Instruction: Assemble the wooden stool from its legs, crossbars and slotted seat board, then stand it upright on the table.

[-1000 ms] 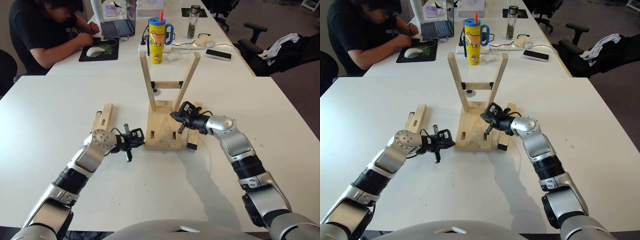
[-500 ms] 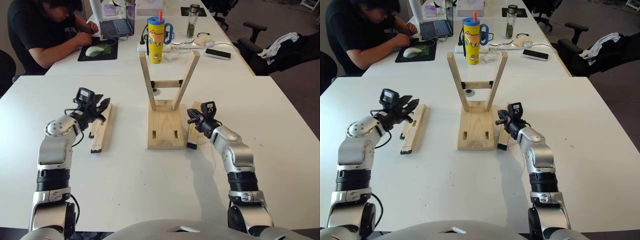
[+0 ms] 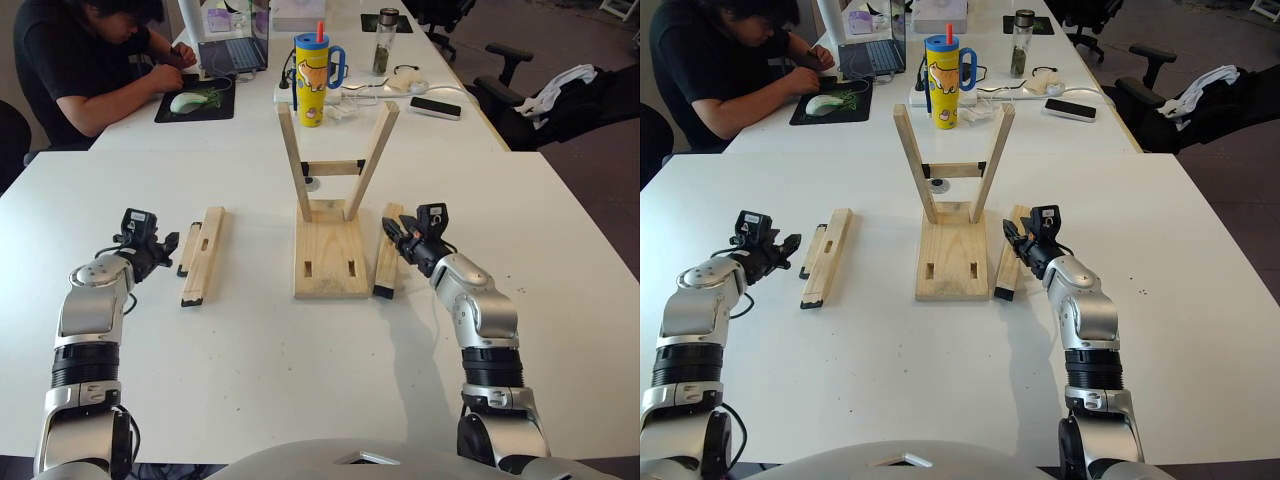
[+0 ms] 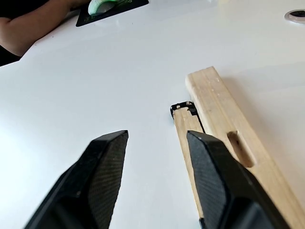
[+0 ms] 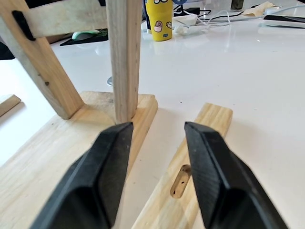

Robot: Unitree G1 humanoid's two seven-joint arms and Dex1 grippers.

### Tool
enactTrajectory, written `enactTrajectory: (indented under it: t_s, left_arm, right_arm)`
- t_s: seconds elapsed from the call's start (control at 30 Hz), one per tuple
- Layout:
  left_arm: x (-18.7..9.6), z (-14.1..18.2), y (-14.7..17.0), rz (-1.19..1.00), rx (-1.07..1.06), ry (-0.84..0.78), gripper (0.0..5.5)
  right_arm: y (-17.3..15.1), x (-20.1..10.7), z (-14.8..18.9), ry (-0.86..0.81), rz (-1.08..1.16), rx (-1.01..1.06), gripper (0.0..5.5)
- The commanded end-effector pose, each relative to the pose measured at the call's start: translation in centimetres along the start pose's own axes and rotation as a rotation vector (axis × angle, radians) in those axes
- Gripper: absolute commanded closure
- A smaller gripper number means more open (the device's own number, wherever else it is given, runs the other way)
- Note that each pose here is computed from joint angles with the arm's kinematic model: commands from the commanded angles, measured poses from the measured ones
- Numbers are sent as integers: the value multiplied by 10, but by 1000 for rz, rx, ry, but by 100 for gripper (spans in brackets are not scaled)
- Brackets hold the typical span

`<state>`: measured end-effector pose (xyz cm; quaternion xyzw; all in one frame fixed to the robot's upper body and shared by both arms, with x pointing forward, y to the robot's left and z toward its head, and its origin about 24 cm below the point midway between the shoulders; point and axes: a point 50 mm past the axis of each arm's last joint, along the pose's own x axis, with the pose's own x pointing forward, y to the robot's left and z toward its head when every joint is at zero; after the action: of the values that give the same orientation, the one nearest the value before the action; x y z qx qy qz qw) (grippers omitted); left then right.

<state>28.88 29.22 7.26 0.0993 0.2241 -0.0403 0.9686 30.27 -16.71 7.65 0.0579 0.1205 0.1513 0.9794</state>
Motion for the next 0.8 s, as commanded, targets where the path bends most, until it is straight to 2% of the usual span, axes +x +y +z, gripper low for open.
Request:
enactTrajectory:
  t_s: [0.03,0.33,0.8]
  left_arm:
    - [0,-11,-3,-50,-92,51,322]
    - [-1,-31,-15,-128,-82,161,322]
    - [6,-40,-24,-181,-143,198,322]
  right_arm:
    - [-2,-2,0,9,-10,3,350]
    - [2,-2,8,-1,3,1,350]
    - [8,0,4,16,7,-11,350]
